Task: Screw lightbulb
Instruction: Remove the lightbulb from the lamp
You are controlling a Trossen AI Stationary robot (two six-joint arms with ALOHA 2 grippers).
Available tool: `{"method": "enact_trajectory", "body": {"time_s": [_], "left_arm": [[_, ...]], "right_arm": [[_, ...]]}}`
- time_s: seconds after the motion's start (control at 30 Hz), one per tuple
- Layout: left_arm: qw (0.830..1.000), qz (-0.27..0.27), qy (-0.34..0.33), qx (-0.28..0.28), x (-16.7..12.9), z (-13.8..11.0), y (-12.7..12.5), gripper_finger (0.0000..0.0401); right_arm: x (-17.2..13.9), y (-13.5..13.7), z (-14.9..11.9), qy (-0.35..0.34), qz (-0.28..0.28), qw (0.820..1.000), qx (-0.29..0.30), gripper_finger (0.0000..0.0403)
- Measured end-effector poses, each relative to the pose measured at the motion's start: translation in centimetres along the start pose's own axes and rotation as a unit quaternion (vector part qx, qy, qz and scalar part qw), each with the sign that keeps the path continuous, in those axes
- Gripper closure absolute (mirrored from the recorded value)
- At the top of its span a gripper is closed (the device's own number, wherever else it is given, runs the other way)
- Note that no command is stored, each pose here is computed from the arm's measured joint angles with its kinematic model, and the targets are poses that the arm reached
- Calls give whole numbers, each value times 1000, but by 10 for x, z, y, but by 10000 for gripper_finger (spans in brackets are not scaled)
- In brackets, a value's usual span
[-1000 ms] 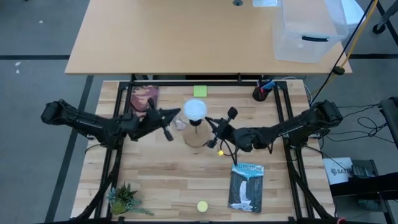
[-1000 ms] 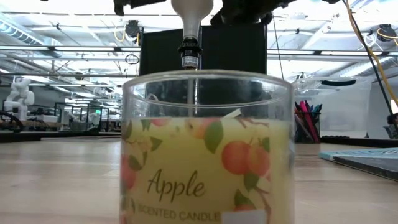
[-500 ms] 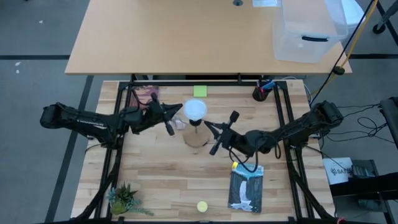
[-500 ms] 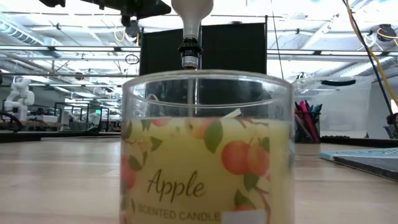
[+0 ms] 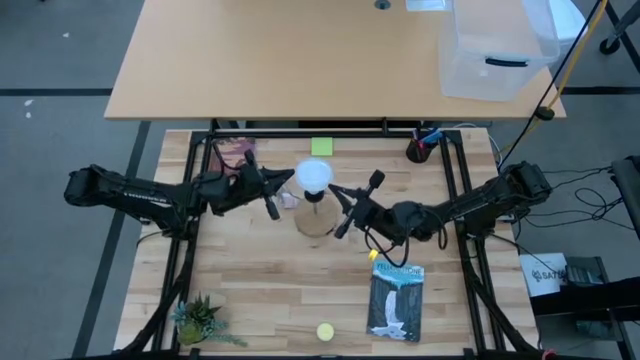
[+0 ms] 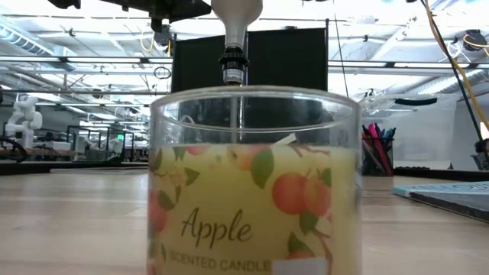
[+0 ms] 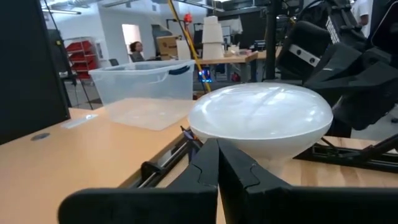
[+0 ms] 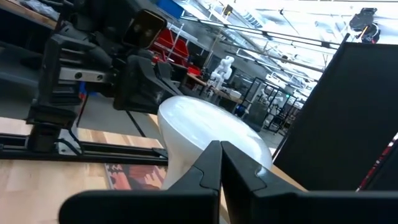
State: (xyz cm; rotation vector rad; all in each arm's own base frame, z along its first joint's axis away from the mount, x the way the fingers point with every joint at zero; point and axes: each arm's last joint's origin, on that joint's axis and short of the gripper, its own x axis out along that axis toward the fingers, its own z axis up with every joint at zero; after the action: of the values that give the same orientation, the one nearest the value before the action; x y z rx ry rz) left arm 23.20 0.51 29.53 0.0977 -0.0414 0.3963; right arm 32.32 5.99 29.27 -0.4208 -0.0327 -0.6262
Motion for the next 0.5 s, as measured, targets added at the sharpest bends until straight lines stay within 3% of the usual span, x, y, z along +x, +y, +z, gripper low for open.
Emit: {"method": "enact_trajectory", "body": {"time_s": [0.5], "left_arm": [[1000, -20, -1, -2, -7, 2, -15, 401]], "right_arm": [[7, -8, -4, 11, -23, 1000, -3, 403]]}}
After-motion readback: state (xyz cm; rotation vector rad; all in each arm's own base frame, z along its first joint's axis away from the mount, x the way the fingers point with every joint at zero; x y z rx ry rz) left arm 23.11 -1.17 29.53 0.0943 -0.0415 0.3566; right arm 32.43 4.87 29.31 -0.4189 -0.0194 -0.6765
